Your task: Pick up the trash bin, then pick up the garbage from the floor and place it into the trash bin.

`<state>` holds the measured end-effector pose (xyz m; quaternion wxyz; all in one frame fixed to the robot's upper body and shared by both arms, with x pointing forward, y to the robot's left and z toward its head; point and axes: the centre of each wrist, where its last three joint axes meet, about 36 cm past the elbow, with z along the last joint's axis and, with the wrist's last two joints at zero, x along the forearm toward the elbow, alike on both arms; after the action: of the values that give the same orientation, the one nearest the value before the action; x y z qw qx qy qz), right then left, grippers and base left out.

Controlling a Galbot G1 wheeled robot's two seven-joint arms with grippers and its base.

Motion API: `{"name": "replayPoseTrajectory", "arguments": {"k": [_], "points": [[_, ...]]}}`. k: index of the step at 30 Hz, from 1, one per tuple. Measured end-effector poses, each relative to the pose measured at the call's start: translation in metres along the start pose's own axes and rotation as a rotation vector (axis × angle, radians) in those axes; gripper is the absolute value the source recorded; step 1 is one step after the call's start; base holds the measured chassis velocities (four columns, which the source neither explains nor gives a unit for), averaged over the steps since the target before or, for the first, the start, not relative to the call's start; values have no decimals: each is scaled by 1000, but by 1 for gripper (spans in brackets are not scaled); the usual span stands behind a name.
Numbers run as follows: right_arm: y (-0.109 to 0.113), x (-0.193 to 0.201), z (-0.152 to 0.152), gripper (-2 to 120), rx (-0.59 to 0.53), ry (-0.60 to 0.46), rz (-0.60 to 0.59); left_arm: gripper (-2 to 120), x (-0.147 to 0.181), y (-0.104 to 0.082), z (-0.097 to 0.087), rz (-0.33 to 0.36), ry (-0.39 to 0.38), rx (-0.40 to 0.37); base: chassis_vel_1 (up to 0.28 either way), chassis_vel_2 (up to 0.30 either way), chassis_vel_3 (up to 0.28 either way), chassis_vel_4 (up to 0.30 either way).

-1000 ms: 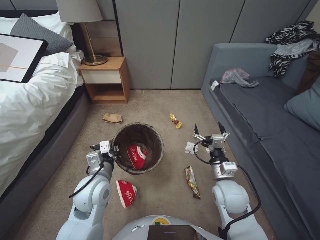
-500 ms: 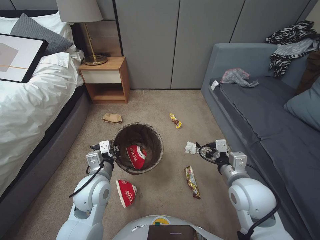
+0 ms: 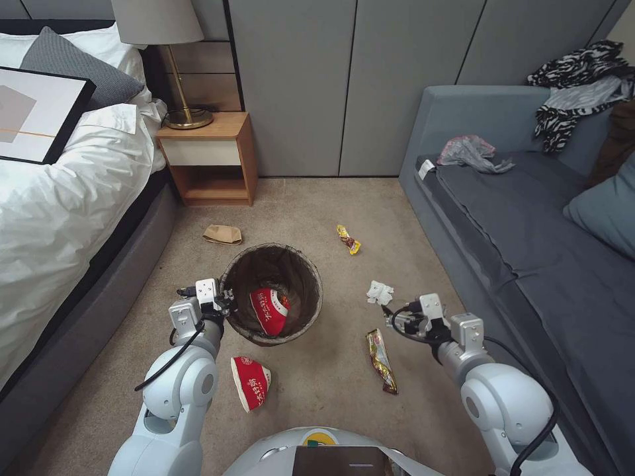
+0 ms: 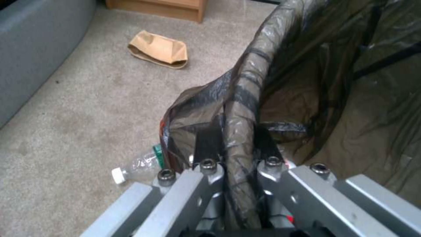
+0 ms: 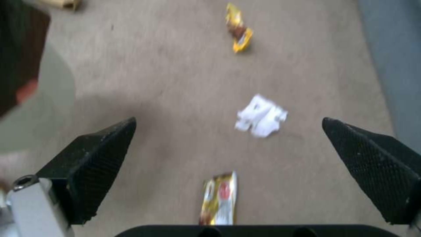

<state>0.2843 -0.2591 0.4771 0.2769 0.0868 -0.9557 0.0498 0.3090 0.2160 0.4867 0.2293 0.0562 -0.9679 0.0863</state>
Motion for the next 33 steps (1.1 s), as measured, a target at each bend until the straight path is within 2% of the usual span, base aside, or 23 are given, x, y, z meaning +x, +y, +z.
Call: {"name": "replayPoseTrajectory", "arguments": {"k": [10,16,33], "points": [[-2,-24,32,100,35,138,-67,3,0,3,0,-1,4,0,0,0,0,0],[-6,-37,44,100,38,180,-69,3,-1,3,1,-2,5,1,0,0,0,0],[-19,-101,77,100,-50,278,-57,3,-8,2,2,-3,11,3,0,0,0,0]]}}
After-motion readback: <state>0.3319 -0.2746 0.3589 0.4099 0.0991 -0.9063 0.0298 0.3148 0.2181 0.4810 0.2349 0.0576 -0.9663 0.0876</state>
